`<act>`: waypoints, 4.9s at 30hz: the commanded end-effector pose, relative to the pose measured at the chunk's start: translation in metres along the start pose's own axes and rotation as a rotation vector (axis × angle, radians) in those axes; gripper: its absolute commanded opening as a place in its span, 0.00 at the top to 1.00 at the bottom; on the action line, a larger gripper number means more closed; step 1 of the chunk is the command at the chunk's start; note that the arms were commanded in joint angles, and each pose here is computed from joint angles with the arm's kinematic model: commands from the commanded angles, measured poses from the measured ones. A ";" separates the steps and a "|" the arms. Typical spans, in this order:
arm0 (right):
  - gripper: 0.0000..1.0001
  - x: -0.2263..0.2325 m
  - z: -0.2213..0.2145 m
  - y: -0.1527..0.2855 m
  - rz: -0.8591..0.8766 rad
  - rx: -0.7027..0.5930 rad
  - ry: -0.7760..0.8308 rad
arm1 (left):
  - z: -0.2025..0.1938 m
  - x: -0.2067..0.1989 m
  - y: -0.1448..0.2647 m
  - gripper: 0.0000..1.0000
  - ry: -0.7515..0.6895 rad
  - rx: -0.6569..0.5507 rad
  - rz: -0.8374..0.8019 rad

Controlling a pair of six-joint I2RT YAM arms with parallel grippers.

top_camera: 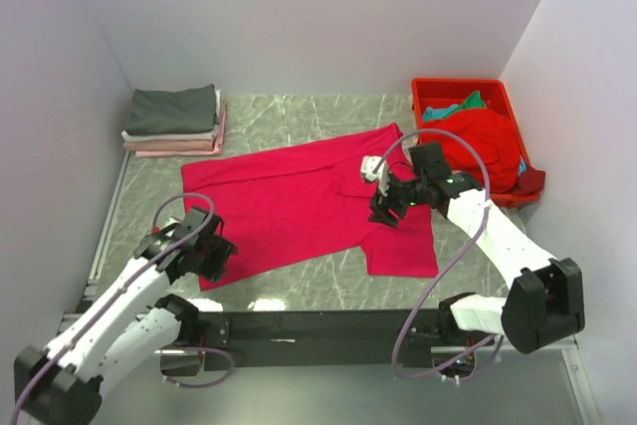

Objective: Fold and stack the t-shirts
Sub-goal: Fold the tshirt

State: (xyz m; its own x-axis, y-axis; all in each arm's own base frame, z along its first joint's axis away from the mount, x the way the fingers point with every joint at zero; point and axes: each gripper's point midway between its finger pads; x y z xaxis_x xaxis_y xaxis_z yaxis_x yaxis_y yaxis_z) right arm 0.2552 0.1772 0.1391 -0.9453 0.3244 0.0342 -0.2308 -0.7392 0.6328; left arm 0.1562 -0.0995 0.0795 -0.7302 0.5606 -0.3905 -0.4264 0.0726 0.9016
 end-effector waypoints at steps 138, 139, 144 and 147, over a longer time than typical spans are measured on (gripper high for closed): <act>0.44 0.052 -0.192 0.058 0.210 0.671 0.409 | 0.059 -0.004 -0.022 1.00 -0.250 -0.159 0.271; 0.44 0.052 -0.196 0.057 0.208 0.679 0.402 | 0.059 -0.004 -0.021 1.00 -0.247 -0.157 0.264; 0.46 0.041 -0.207 0.048 0.150 0.709 0.386 | 0.057 -0.004 -0.023 1.00 -0.244 -0.152 0.254; 0.48 0.037 -0.217 0.043 0.126 0.736 0.379 | 0.057 -0.005 -0.024 1.00 -0.245 -0.152 0.250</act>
State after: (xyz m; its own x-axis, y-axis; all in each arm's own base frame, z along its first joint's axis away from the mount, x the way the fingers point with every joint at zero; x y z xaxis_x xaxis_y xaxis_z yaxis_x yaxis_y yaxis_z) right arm 0.1429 0.0325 0.0086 -0.9955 -0.0884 0.0342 0.0494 -0.1762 0.9831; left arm 0.1955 -0.0547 0.0668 -0.6892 0.7224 -0.0551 -0.3090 -0.2243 0.9242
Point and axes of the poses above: each gripper's point midway between its finger pads, its own y axis back along the fingers, its own x axis along the line the jaws close on, z = x × y, and after that the axes turned 7 degrees about -y, right-handed
